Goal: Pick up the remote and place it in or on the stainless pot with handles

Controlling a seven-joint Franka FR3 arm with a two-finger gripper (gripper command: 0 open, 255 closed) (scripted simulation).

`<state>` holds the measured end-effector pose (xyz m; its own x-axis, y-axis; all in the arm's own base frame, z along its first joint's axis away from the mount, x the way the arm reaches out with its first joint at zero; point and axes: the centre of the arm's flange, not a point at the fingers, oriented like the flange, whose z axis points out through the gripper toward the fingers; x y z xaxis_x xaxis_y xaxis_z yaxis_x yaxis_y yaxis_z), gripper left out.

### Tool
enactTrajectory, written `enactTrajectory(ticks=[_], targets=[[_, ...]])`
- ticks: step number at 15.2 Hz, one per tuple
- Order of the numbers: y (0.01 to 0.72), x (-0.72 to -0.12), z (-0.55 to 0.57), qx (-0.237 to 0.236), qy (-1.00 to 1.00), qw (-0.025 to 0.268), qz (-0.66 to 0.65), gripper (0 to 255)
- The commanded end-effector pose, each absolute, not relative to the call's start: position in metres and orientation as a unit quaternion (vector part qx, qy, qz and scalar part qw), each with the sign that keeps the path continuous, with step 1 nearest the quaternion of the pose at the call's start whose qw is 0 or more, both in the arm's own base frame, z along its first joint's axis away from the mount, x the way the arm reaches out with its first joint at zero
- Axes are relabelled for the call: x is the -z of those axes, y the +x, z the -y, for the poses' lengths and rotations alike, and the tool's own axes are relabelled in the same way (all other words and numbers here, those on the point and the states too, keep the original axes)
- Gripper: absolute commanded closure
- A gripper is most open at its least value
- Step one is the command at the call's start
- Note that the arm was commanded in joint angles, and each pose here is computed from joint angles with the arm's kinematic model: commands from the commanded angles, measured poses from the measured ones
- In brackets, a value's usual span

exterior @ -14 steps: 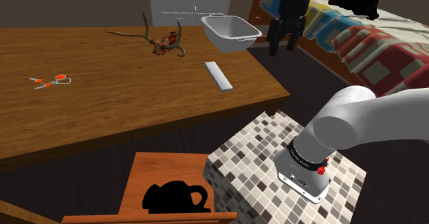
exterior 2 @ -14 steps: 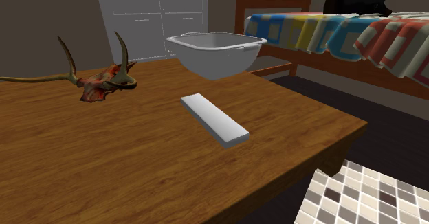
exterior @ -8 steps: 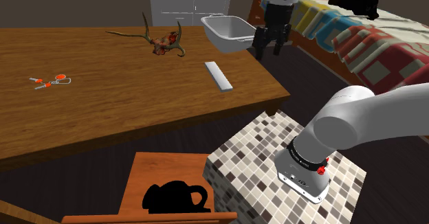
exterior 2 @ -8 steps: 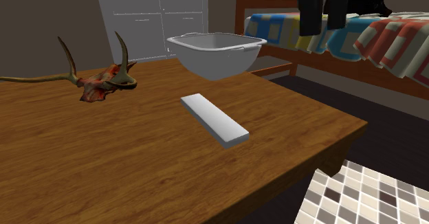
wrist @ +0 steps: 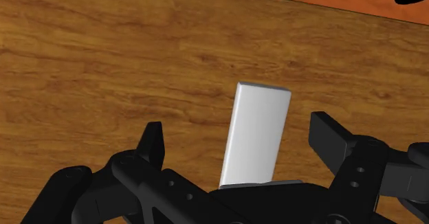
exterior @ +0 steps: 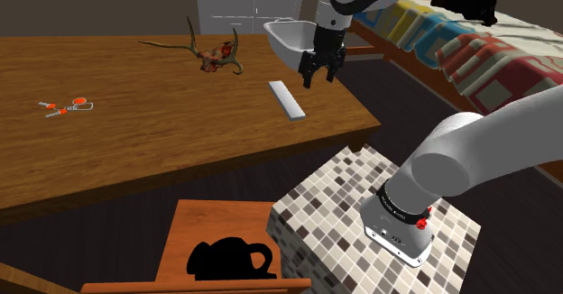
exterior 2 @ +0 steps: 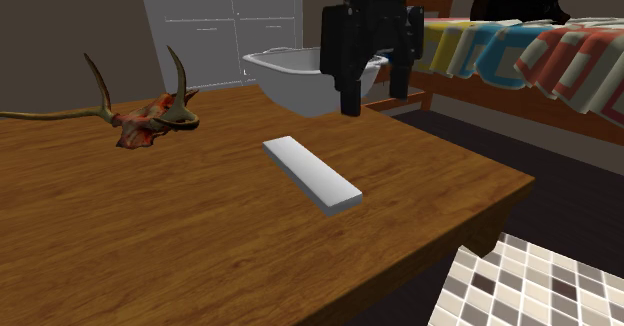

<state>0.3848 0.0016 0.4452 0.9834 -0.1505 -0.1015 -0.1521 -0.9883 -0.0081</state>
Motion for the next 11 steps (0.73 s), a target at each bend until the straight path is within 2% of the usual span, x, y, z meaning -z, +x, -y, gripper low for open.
enactTrajectory(ticks=[1,8,11], targets=[[0.400,-0.427,-0.005,-0.039,-0.996,0.008,-0.078,0],[0.464,-0.373,-0.014,-0.005,-0.996,0.009,-0.085,0],[0.467,-0.360,-0.014,-0.004,-0.996,0.009,-0.085,0]])
